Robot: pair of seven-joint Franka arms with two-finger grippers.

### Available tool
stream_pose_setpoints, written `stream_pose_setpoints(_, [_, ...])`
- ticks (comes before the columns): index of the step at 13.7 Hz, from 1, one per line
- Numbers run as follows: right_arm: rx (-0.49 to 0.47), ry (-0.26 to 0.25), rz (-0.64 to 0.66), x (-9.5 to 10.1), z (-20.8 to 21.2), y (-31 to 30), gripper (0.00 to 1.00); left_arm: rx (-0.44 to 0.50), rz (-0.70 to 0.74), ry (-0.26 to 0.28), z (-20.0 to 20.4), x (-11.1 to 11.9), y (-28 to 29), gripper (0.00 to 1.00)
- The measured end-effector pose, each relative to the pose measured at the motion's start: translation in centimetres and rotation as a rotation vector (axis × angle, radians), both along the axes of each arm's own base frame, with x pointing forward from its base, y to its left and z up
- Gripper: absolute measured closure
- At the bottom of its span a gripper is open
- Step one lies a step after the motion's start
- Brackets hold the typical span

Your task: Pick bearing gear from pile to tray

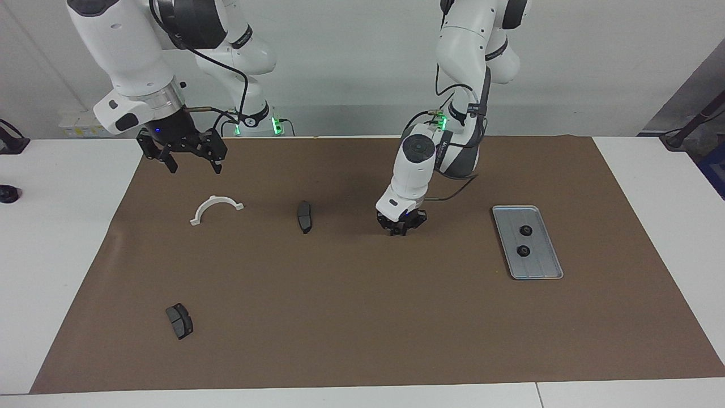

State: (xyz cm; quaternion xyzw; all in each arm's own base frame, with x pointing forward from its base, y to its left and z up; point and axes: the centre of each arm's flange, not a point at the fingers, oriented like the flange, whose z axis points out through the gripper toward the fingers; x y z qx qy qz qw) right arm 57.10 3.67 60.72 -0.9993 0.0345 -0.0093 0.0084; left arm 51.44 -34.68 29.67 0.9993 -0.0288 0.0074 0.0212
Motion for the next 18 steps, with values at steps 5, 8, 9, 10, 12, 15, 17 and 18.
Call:
stream_pose_setpoints(5, [0.000,0.000,0.000,0.0,0.0,0.0,0.00,0.002,-0.001,0.001,-0.1,-0.1,0.0,0.76])
stream_pose_setpoints(8, [0.000,0.000,0.000,0.0,0.0,0.0,0.00,0.003,0.002,0.002,0.0,0.1,0.2,0.76])
stream_pose_setpoints(9, [0.000,0.000,0.000,0.0,0.0,0.0,0.00,0.001,0.011,-0.003,0.5,0.6,0.5,0.76])
stream_pose_setpoints(10, [0.000,0.000,0.000,0.0,0.0,0.0,0.00,-0.002,0.030,-0.010,1.3,1.7,1.3,0.76])
stream_pose_setpoints(12, [0.000,0.000,0.000,0.0,0.0,0.0,0.00,-0.013,0.087,-0.027,3.7,4.7,3.9,0.76])
stream_pose_setpoints(15, [0.000,0.000,0.000,0.0,0.0,0.0,0.00,-0.013,0.145,-0.038,6.5,9.3,11.0,0.76])
stream_pose_setpoints(17, [0.000,0.000,0.000,0.0,0.0,0.0,0.00,-0.002,0.131,-0.018,7.4,10.9,16.8,0.76])
stream_pose_setpoints(18, [0.000,0.000,0.000,0.0,0.0,0.0,0.00,0.003,0.108,0.001,7.7,11.3,19.7,0.76])
